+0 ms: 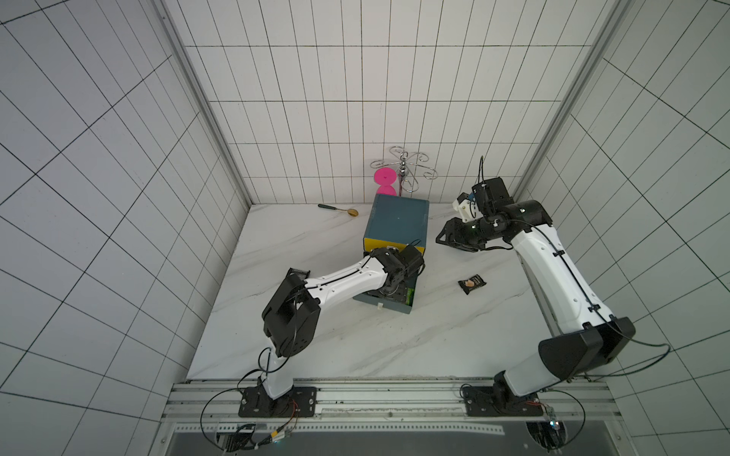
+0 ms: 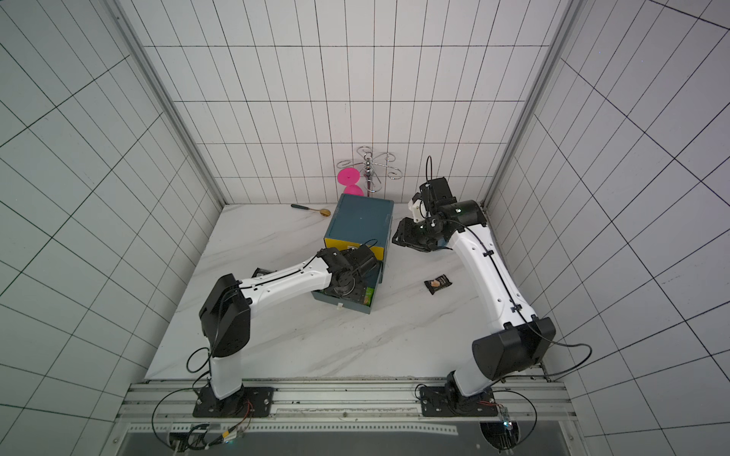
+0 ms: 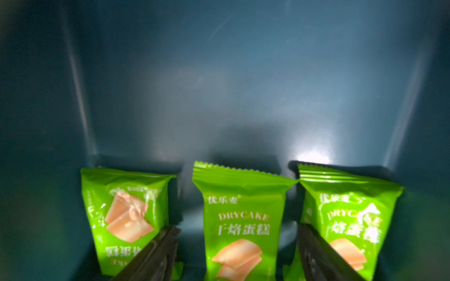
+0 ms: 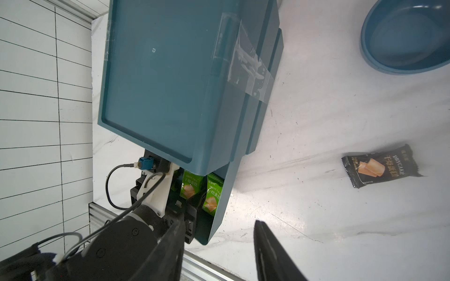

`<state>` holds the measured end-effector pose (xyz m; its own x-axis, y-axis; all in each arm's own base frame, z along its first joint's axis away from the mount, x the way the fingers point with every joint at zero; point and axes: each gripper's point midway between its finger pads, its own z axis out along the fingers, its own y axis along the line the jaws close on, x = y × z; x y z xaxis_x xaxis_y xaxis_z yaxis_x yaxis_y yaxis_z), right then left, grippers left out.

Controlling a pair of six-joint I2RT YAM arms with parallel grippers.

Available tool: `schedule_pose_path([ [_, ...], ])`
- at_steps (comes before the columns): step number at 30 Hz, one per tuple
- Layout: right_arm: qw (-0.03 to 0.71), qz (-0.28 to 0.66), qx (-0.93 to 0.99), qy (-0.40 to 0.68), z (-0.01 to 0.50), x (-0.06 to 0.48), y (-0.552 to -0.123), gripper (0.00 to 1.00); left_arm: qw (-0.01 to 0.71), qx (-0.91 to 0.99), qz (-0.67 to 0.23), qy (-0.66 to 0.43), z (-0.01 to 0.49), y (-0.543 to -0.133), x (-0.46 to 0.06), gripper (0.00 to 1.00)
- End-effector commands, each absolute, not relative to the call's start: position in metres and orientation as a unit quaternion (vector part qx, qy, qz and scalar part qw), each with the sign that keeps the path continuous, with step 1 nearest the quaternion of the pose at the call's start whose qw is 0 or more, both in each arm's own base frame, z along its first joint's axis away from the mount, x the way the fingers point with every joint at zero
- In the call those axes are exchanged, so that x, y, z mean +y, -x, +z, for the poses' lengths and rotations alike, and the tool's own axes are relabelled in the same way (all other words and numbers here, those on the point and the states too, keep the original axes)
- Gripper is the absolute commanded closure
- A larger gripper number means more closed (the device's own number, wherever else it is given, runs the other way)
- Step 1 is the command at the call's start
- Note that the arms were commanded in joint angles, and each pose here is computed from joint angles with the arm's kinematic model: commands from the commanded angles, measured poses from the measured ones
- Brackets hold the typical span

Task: Take the cookies out of the drawer
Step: Pick up the cookie from the drawer.

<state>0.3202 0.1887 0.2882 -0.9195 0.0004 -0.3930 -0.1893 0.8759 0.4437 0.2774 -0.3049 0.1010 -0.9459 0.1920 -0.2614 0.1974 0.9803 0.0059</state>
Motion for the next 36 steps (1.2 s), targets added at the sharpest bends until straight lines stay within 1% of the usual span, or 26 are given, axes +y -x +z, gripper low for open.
schedule_pose_path([
  [1,0.197,0.25,0.947,0.048,0.291,0.185,-0.314,0.51,0.128,0.988,0.011,-0.084,0.092,-0.282,-0.291,0.29],
  [10,0.195,0.249,0.947,0.051,0.289,0.185,-0.314,0.51,0.117,0.989,0.024,-0.086,0.08,-0.283,-0.292,0.27],
  [14,0.194,0.252,0.947,0.053,0.289,0.186,-0.313,0.51,0.108,0.99,0.027,-0.092,0.073,-0.281,-0.292,0.19],
  [19,0.195,0.249,0.947,0.053,0.289,0.184,-0.312,0.5,0.103,0.99,0.028,-0.092,0.067,-0.281,-0.291,0.17],
  [22,0.194,0.248,0.948,0.052,0.288,0.184,-0.311,0.51,0.104,0.99,0.025,-0.094,0.066,-0.281,-0.292,0.24],
  [24,0.194,0.248,0.948,0.053,0.288,0.184,-0.311,0.5,0.103,0.99,0.024,-0.096,0.065,-0.281,-0.293,0.34],
  [25,0.194,0.248,0.948,0.052,0.287,0.183,-0.311,0.5,0.103,0.99,0.022,-0.097,0.065,-0.281,-0.293,0.41],
  [26,0.193,0.248,0.948,0.051,0.287,0.183,-0.311,0.5,0.103,0.99,0.021,-0.098,0.065,-0.281,-0.294,0.46],
  [28,0.194,0.247,0.948,0.051,0.287,0.183,-0.311,0.5,0.106,0.989,0.019,-0.097,0.067,-0.281,-0.294,0.49],
  [31,0.196,0.248,0.947,0.051,0.288,0.183,-0.311,0.5,0.112,0.989,0.015,-0.098,0.071,-0.282,-0.295,0.58],
  [36,0.198,0.248,0.947,0.049,0.29,0.183,-0.311,0.51,0.128,0.987,0.001,-0.097,0.088,-0.285,-0.297,0.6],
])
